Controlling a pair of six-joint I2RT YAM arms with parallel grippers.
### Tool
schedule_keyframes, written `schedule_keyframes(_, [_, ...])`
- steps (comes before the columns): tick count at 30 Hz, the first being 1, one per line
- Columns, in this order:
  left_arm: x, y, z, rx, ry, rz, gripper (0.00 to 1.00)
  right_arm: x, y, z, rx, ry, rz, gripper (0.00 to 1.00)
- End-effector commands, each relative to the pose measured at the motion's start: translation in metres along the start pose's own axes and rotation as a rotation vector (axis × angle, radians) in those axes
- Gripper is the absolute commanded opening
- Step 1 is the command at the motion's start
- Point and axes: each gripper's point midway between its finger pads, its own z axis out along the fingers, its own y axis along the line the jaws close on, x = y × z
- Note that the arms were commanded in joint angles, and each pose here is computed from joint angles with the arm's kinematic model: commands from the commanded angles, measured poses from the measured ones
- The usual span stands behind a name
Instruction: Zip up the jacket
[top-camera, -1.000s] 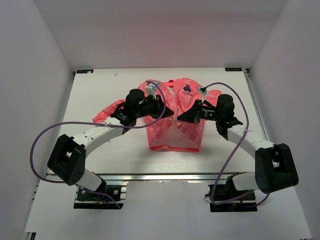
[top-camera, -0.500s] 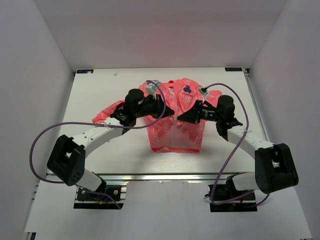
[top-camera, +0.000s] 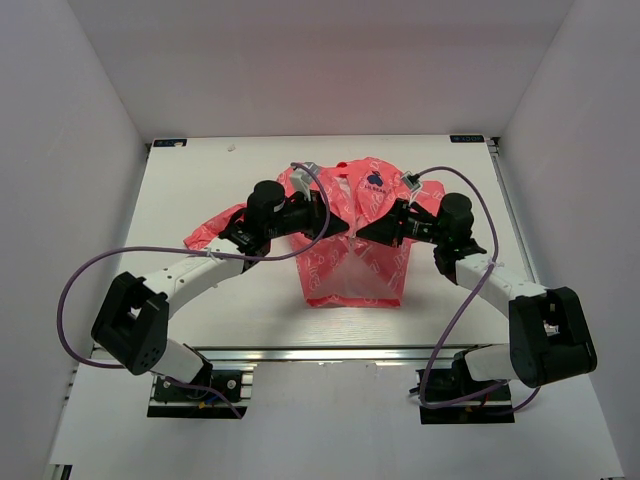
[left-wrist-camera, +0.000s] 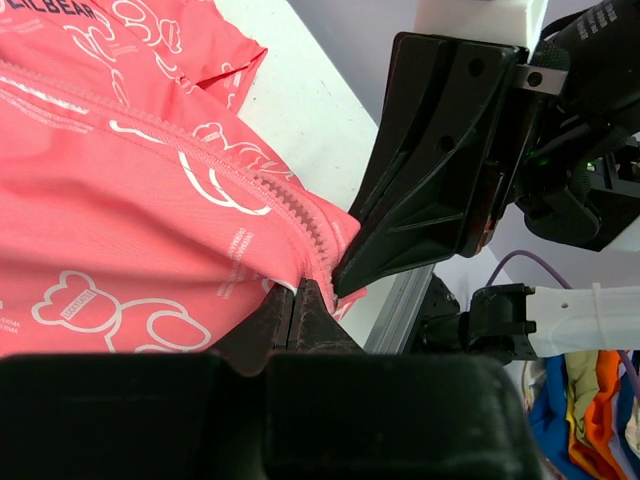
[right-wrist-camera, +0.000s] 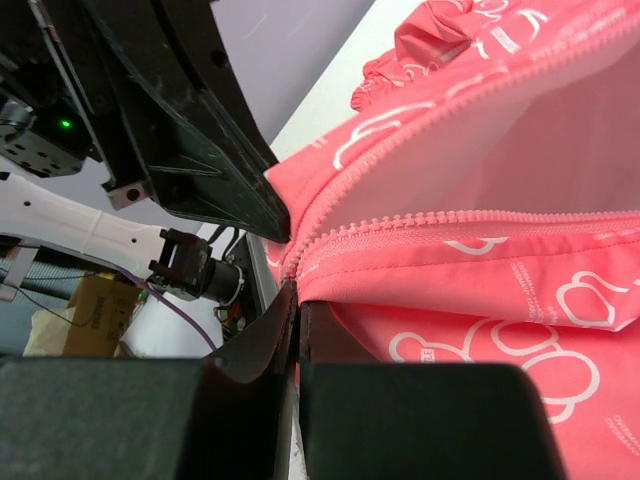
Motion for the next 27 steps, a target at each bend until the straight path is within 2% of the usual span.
schedule_keyframes(1, [-0.015,-0.023,-0.01,0.071,-0.046,0.026,0.0,-0.012,0.022,-0.004,-0.071,-0.031,-0.081,0.0])
schedule_keyframes(13, [-0.028,-0.028,-0.016,0.05,-0.092,0.037,0.0,-0.002,0.022,-0.007,-0.068,-0.007,-0.089,0.0])
schedule_keyframes(27, [-0.022,-0.027,-0.013,0.072,-0.079,0.043,0.0,-0.012,0.03,-0.006,-0.099,-0.037,-0.105,0.0])
